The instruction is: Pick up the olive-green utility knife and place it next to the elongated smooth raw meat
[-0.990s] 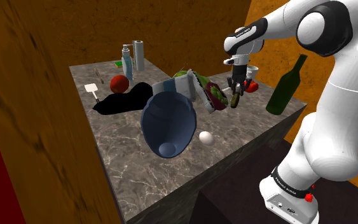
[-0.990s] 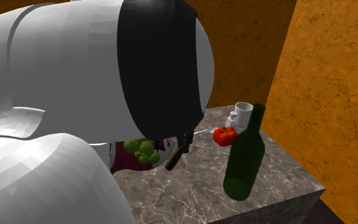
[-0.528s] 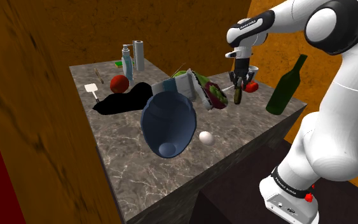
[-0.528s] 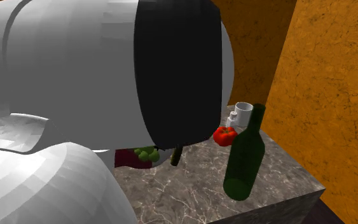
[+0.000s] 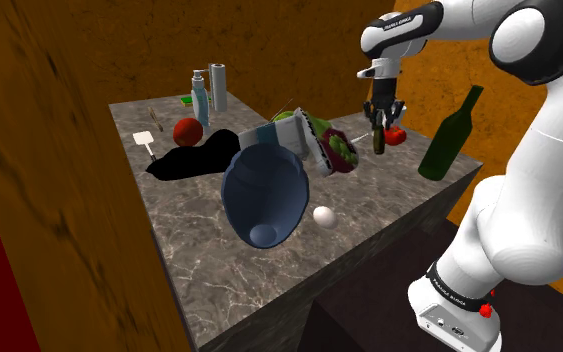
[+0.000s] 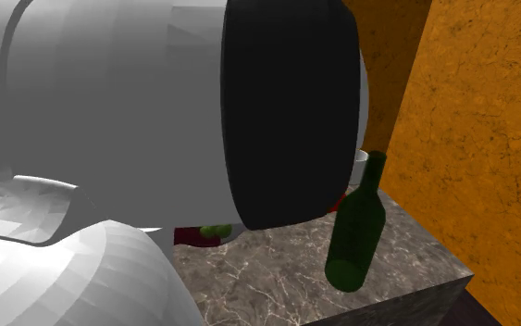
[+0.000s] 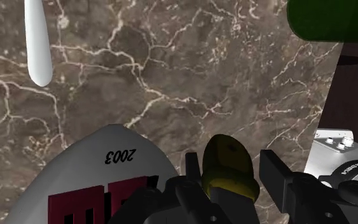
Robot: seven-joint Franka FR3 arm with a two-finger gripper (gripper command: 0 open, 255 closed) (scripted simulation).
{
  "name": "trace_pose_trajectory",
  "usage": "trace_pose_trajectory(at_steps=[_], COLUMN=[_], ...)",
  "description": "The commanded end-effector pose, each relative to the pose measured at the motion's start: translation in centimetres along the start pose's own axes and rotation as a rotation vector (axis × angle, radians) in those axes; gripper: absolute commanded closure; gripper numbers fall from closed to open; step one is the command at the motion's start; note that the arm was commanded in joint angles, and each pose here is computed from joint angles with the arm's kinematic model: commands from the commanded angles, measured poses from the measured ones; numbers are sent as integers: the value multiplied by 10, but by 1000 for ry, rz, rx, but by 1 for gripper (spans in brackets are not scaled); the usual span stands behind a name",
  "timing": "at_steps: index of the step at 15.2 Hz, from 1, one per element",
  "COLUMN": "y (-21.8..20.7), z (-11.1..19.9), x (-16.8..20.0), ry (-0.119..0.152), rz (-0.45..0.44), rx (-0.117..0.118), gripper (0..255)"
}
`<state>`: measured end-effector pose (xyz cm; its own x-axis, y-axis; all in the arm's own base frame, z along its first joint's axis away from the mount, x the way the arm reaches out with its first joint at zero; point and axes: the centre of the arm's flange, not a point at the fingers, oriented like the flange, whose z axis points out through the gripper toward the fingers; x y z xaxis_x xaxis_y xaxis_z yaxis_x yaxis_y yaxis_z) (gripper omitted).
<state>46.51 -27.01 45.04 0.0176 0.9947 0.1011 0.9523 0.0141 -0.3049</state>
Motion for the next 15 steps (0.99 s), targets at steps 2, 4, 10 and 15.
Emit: trace_pose_trajectory(at_steps=[2, 4, 10, 15], y=[-6, -9, -17, -7], z=[-15, -25, -50, -46], x=[1, 2, 5, 70], ry=[0, 0, 0, 0], rz=[0, 0, 0, 0], rx=[0, 0, 0, 0], gripper=[255, 255, 255, 255])
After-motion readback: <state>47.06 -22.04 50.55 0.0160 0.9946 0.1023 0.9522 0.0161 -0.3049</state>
